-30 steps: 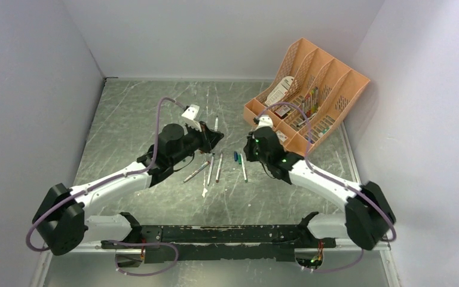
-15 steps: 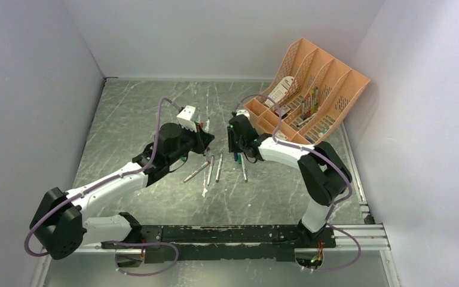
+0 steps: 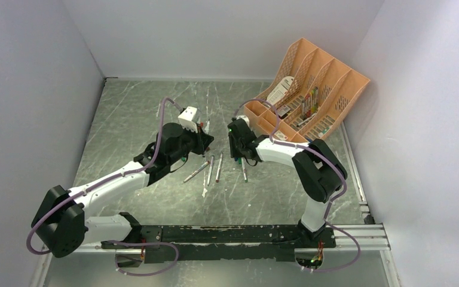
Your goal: Insert the pens into the pen caps
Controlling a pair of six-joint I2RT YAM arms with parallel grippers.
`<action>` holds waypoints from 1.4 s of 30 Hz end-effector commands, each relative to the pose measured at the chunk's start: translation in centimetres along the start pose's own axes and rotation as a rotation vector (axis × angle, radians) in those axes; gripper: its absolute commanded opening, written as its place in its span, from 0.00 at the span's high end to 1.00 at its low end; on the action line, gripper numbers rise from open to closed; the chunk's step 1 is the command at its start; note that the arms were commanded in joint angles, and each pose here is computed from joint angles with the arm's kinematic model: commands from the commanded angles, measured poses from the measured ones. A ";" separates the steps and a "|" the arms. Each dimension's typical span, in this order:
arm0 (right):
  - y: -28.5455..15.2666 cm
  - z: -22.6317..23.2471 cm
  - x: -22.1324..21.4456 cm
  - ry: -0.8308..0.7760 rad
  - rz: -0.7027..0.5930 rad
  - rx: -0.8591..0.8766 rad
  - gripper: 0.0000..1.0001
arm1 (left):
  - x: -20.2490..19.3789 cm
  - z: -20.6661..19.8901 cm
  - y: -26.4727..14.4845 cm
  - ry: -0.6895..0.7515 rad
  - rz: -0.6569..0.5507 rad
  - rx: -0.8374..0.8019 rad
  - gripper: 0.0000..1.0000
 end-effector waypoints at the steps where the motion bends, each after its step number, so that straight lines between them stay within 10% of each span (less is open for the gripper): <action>1: 0.2 -0.3 -1.4 0.006 0.029 -0.010 0.71 | 0.5 0.0 0.0 0.007 -0.010 -0.004 0.93; 14: 1.4 -1.0 -3.2 -0.029 0.080 -0.054 0.69 | 0.2 0.1 -0.1 0.002 0.000 0.000 0.93; 26: 1.3 -0.1 -3.0 0.020 0.080 -0.019 1.00 | 0.1 0.0 -0.1 -0.004 0.004 -0.005 0.93; 42: -18.1 2.7 11.7 0.552 -0.648 0.801 1.00 | 2.5 -9.3 -2.9 -0.301 -0.159 -0.589 0.93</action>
Point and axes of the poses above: each gripper's point midway between its finger pads, its own y axis out along the fingers, its own z axis along the line the jaws close on, x = y × z, the point moved 1 cm from there along -y, back along the fingers, and after that the axes turned 3 degrees about y, right-handed, at the moved point
